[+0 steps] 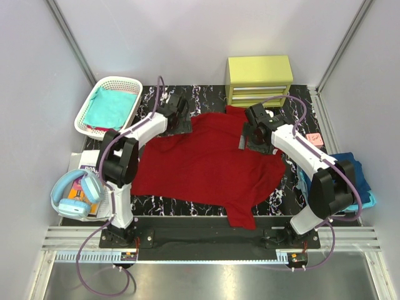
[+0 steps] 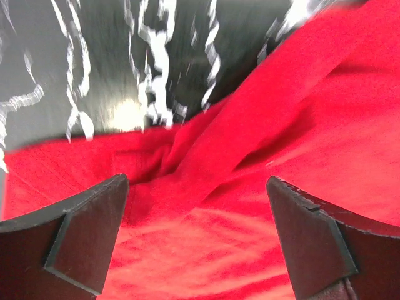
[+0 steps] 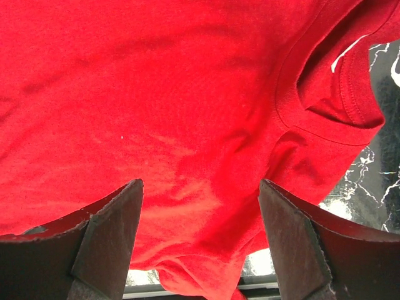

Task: Fold and stack the t-shirts
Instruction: Flatten out the tshirt

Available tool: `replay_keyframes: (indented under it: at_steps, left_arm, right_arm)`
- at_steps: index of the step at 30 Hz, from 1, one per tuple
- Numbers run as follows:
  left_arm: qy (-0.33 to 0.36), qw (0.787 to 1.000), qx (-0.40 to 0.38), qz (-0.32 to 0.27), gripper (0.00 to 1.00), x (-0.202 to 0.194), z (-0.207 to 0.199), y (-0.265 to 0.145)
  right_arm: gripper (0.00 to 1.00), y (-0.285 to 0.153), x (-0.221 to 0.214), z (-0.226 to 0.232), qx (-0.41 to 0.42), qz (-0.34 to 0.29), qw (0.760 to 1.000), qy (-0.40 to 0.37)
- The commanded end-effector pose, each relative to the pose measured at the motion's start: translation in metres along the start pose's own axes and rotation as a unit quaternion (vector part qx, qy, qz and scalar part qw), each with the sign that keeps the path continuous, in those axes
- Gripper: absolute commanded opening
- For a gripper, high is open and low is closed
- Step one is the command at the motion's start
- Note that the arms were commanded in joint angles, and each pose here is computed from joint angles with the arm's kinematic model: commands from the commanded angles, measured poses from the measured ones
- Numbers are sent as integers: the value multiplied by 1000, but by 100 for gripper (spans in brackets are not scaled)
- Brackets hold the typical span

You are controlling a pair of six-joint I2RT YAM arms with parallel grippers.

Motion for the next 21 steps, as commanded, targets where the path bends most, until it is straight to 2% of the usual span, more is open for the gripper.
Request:
replay_keyframes:
  at_steps: [1, 5, 7, 8, 10, 11, 12, 15, 17, 19, 21]
  left_arm:
    - [-10, 995, -53, -78, 99, 64, -36, -16]
    - [-39, 995, -83, -43, 99, 69, -45, 8]
    - [-38, 994, -92, -34, 94, 67, -49, 13]
    - [-39, 995, -91, -29, 82, 65, -50, 18]
    - [-38, 995, -88, -26, 66, 63, -49, 24]
    - [-36, 996, -82, -19, 47, 60, -47, 31]
    - [-35, 996, -81, -16, 37, 59, -47, 34]
    - [-27, 997, -70, -8, 19, 55, -44, 45]
    - [-22, 997, -68, -4, 21, 54, -44, 48]
    - [-20, 998, -66, -3, 29, 54, -43, 49]
    - [-20, 998, -66, -2, 29, 53, -42, 48]
  right_arm:
    - [81, -4, 4, 7, 15, -15, 1000, -2]
    - [82, -5, 2, 3, 8, -16, 1000, -2]
    - [82, -5, -1, 2, 5, -15, 1000, -3]
    - [82, -6, -1, 0, 3, -17, 1000, -2]
    - [82, -5, -3, 0, 1, -16, 1000, -3]
    - [82, -5, -3, -1, -1, -14, 1000, -2]
    - [82, -5, -2, -1, -1, -15, 1000, -2]
    - [82, -3, -2, -1, -2, -13, 1000, -3]
    - [82, -3, -1, 0, -2, -13, 1000, -3]
    - [82, -2, 0, 0, -2, -12, 1000, -3]
    - [82, 0, 0, 2, -1, -10, 1000, -3]
Point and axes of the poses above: each gripper's point midway between its finger pads, its own y axis out along the fingers, its own z axis along the line the jaws close on, x = y × z, the point moved 4 cm from there along -y, back along the fingers, and after that the axes turned 15 degrees about -y, right-handed, at the moved point
